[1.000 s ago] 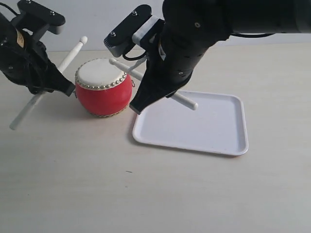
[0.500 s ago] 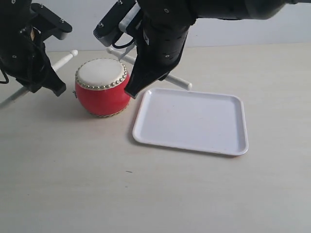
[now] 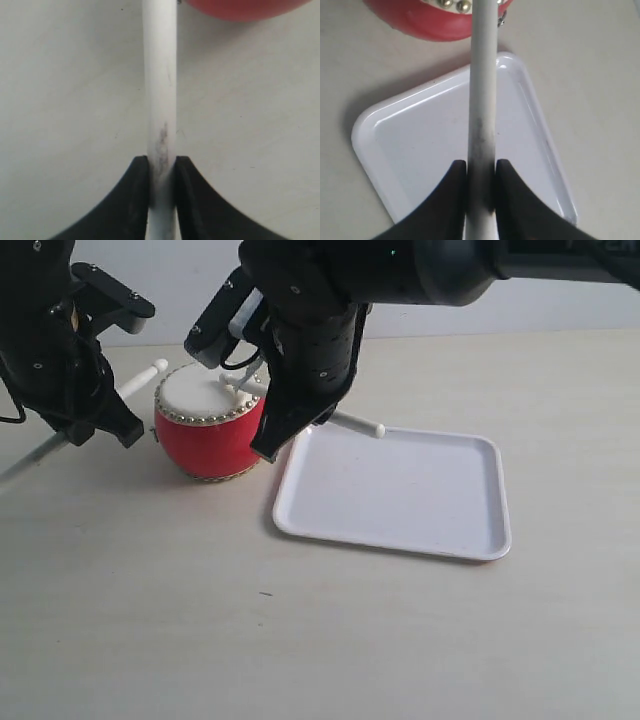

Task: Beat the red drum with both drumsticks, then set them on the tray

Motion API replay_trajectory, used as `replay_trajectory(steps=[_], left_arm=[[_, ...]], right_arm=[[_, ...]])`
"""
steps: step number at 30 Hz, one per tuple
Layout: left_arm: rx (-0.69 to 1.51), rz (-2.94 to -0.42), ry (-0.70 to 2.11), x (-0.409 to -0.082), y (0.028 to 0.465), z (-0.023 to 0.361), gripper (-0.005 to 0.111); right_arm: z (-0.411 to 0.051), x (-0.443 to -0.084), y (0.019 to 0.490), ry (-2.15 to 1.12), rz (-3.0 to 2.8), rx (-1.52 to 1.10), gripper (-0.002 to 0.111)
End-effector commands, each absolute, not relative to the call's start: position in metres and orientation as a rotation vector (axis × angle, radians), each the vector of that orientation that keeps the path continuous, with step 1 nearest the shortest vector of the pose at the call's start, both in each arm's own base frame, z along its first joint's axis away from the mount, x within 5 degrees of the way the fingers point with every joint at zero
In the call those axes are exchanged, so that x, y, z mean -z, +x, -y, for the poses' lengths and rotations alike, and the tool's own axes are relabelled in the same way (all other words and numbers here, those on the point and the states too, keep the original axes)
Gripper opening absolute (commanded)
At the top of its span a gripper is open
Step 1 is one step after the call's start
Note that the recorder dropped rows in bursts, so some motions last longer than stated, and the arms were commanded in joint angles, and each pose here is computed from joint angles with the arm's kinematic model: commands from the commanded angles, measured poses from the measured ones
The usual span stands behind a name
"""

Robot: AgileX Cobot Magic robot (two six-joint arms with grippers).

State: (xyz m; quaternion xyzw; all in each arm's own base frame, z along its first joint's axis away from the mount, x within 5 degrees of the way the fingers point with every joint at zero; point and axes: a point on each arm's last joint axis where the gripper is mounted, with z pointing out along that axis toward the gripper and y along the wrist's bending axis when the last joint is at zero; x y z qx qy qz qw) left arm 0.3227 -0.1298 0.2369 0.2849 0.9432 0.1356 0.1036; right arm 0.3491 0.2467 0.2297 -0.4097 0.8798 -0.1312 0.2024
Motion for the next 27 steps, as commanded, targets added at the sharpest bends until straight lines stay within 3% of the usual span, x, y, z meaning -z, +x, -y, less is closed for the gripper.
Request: replay_trajectory(steps=[1,9,18,27], left_arm=[[-0.375,-2.771,0.84,-0.238,0.324,0.131,0.0],[-0.272,-2.763,0.868,-0.235,0.325,0.138,0.0],[-0.298,-2.898,0.943,-0.194,0.33,0.142,0.0],[-0.336,-2.76,0.874,-0.234,0.33,0.136,0.0]], right_arm=[[-0.246,-0.23,0.351,-1.144,-2.458,0.36,0.0],[-0.248,-0.239,0.353,-1.124,-2.451,0.354,0.0],[-0.246,-0.265,0.353,-1.076,-2.438,0.342,0.0],[-0.252,-0.235,0.352,-1.174,-2.549,0.325,0.0]])
